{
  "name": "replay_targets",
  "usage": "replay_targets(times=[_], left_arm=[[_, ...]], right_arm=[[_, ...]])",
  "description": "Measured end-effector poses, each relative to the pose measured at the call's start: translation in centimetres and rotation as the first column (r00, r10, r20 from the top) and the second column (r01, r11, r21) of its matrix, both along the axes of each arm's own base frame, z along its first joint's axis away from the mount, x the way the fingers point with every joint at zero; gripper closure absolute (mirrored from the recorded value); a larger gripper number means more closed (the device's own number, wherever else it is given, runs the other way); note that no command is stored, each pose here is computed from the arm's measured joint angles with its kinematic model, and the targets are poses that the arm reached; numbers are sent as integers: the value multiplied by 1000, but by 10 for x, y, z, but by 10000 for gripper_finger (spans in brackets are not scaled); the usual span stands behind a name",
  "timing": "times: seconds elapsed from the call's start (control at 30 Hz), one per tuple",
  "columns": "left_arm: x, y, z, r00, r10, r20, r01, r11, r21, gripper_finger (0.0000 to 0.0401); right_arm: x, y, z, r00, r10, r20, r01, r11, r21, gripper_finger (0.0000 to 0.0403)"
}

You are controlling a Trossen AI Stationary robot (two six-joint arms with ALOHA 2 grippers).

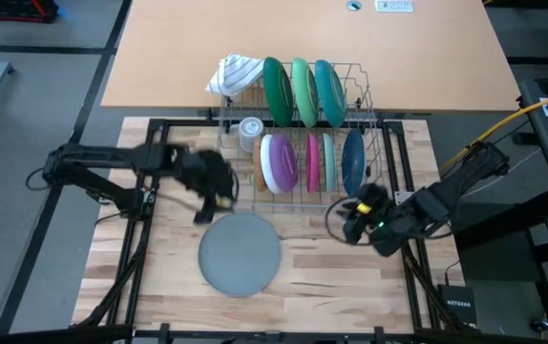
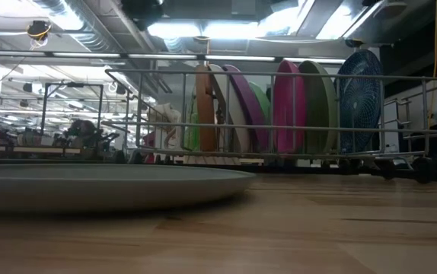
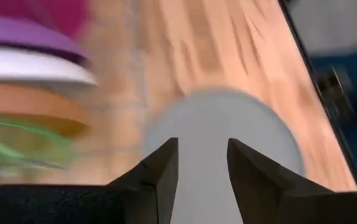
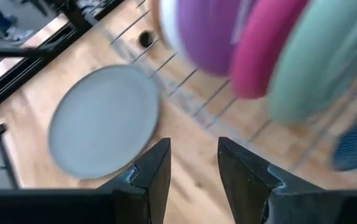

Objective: Sort dishes
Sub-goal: Put the gray plate in the dishwasher rack

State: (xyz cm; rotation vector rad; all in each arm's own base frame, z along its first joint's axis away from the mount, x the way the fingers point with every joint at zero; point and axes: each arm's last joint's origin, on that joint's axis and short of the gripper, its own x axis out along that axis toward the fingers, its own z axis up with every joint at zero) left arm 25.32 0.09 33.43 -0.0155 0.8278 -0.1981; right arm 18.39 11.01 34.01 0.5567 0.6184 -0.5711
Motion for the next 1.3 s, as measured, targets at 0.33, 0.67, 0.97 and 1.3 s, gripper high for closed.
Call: replay_targets(times=[0.33, 0.67, 0.97, 1.3], left_arm=[[-4, -110, -39, 948, -128, -292, 121, 992, -41, 274], [-15, -184, -122, 844, -125, -521, 186, 980, 66, 274], [-20, -219, -182, 805, -74, -588, 261, 935, 240, 274], [-26, -234, -178, 848, -47, -528, 230, 930, 287, 274]], right_arm=[[56, 45, -43, 997, 69, -34, -64, 991, 119, 267], [97, 81, -89, 980, 186, -65, -159, 944, 289, 267], [107, 89, -99, 980, 196, -39, -174, 932, 317, 267], [108, 89, -98, 984, 176, -13, -164, 939, 302, 267]])
